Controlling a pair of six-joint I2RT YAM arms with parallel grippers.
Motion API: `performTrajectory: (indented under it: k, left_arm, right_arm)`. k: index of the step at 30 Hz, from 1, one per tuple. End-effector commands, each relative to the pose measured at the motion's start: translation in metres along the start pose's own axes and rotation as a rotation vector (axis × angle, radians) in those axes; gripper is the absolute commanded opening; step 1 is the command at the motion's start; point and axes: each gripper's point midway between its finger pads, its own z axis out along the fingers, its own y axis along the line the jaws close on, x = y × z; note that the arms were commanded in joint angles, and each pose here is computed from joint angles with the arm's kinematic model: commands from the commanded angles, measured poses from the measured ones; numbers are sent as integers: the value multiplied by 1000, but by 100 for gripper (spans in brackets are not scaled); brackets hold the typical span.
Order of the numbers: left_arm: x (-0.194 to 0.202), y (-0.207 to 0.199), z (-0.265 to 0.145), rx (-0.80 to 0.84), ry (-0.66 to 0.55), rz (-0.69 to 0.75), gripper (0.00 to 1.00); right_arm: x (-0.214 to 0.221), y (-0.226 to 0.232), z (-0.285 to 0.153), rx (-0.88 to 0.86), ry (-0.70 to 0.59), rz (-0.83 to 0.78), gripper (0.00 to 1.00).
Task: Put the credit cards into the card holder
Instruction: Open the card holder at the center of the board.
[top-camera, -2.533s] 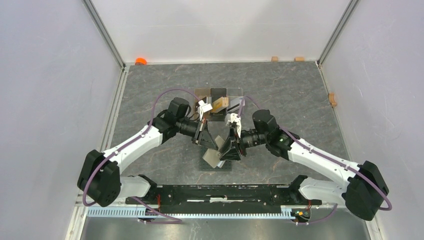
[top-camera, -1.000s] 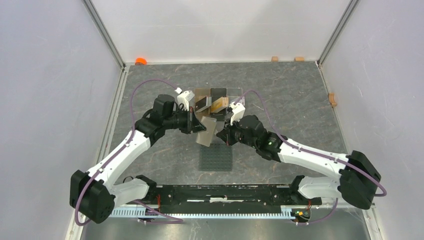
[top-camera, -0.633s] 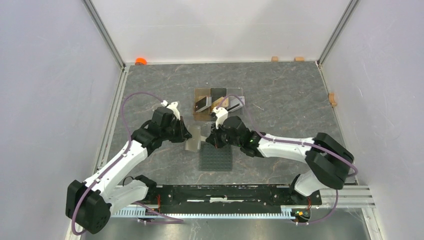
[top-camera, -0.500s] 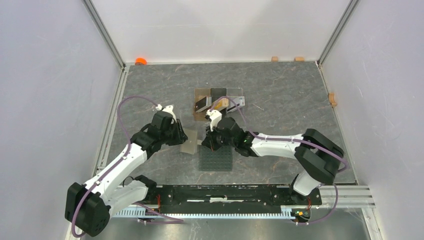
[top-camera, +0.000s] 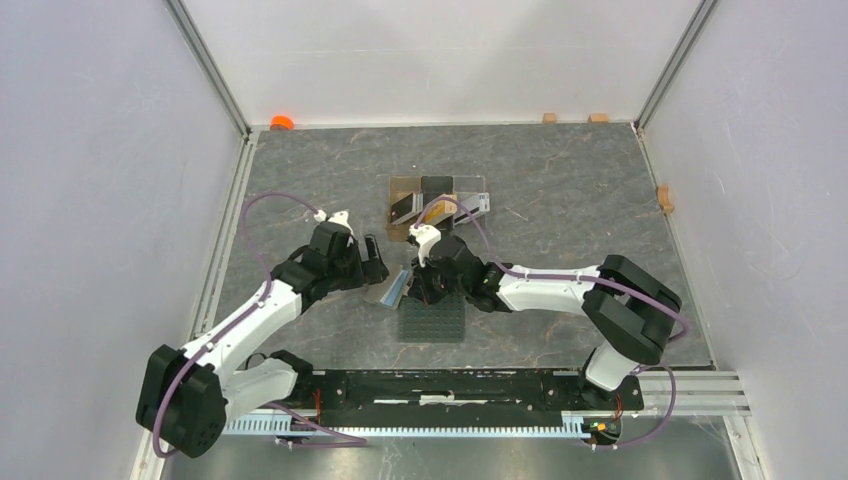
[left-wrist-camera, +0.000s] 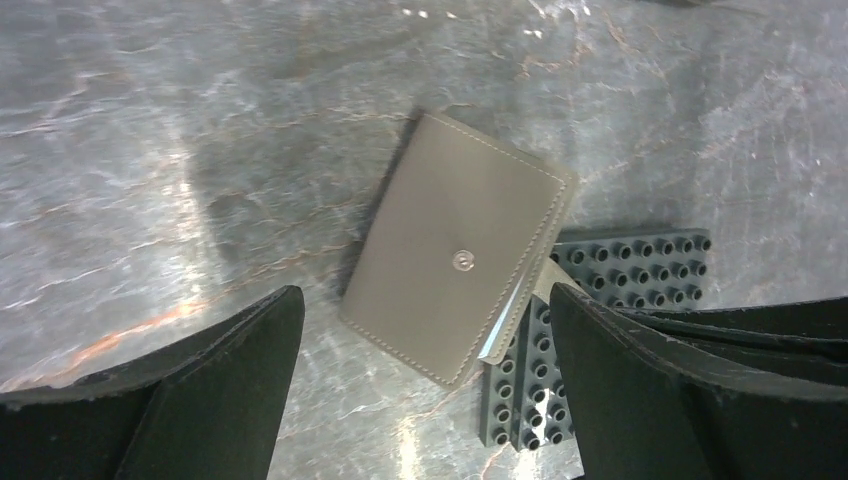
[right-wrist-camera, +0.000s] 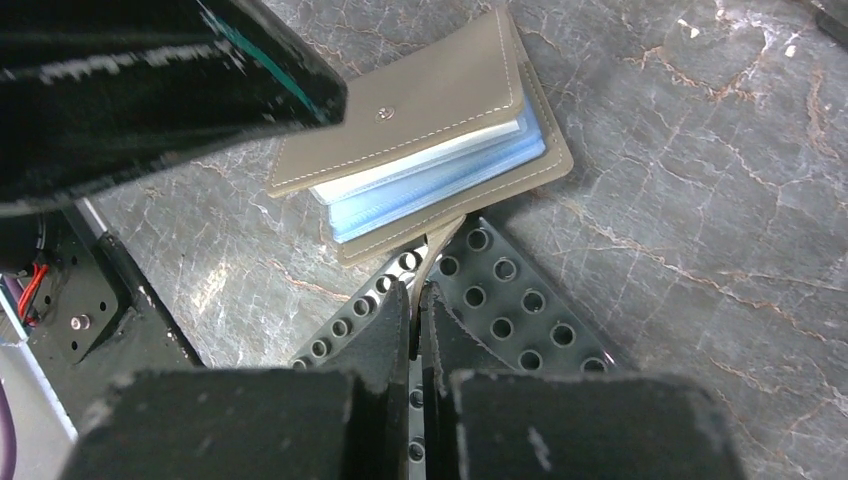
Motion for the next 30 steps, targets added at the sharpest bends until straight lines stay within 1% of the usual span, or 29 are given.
performTrajectory:
  k: [1,4,8,12,15,17,19,30]
  left_arm:
    - [4,-31,9,154,23,65,98]
    - [12,-31,14,135,45,104,98]
    - [21,-19,22,43,72,150,99]
    - [30,-19,27,15,100,195,99]
    - [33,-3,30,-91,110,227,99]
    - [32,9,31,-165,107,236,97]
    - [31,15,32,-202,98,238,95]
    - [5,18,25,-255,-15,225,93]
  right_arm:
    - [-31,5,-10,13,-75,-25,0]
    - [-29,4,-11,15,-69,-24,0]
    - [-31,5,-13,13,-75,-26,0]
    - [-30,5,-14,13,-75,-28,0]
    - [-31,5,-15,13,-77,-30,0]
    - [-32,6,-17,12,-81,-29,0]
    - [-31,5,-17,13,-79,-30,0]
    - [-22,2,-23,20,-56,-48,0]
